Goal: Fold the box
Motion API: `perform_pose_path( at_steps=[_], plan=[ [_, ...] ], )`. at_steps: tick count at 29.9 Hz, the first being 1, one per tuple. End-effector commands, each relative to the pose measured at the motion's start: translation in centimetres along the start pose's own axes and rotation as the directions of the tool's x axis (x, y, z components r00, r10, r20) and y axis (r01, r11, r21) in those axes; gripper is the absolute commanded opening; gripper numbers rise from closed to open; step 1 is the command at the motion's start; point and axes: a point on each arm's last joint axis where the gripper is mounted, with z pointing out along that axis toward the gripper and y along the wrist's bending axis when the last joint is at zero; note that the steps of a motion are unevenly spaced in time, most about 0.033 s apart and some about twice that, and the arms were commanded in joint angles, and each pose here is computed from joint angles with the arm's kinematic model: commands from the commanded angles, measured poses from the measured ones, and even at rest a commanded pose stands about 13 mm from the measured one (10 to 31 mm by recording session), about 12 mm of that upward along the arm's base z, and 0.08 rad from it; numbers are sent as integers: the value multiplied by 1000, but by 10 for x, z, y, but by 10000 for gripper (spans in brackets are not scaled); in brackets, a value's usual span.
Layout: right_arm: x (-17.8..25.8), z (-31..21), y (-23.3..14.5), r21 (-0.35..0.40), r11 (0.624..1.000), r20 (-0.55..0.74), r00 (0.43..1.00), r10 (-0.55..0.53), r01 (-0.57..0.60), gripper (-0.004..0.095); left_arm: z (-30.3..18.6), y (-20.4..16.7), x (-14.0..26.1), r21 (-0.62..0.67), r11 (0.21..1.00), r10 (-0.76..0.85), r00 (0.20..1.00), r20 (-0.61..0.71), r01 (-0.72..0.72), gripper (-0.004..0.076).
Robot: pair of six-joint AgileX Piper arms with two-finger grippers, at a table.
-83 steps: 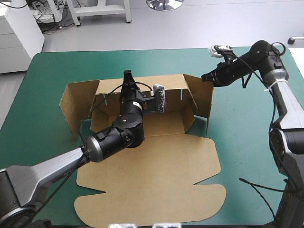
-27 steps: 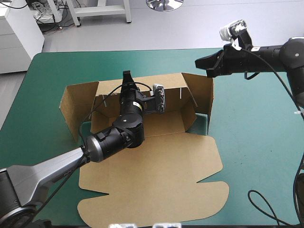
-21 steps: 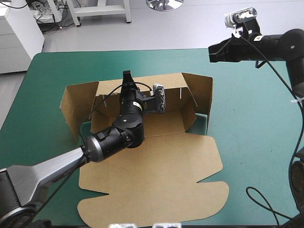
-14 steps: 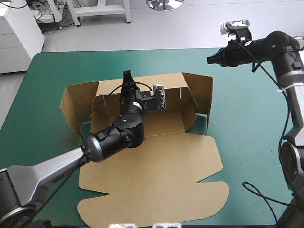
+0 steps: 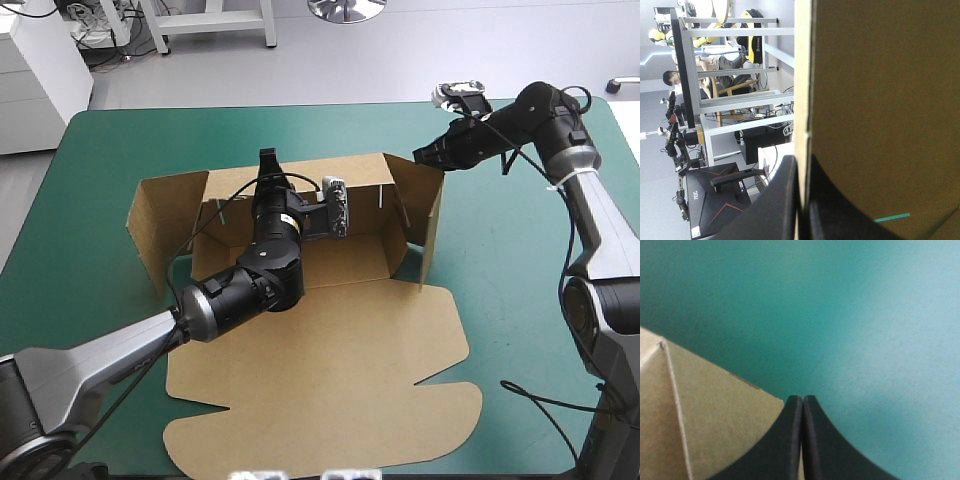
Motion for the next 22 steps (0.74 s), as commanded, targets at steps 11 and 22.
perform_pose_path(
  at_steps=[11,22],
  plan=[
    [11,-33,33,-138,989,-35,998,-55,50,-17,-12,20,2,-70,997,-28,999,35,31,-10],
    [43,-33,45,-184,972,17,989,-147,147,-17,-12,20,2,-69,996,-52,998,35,54,-10]
  ],
)
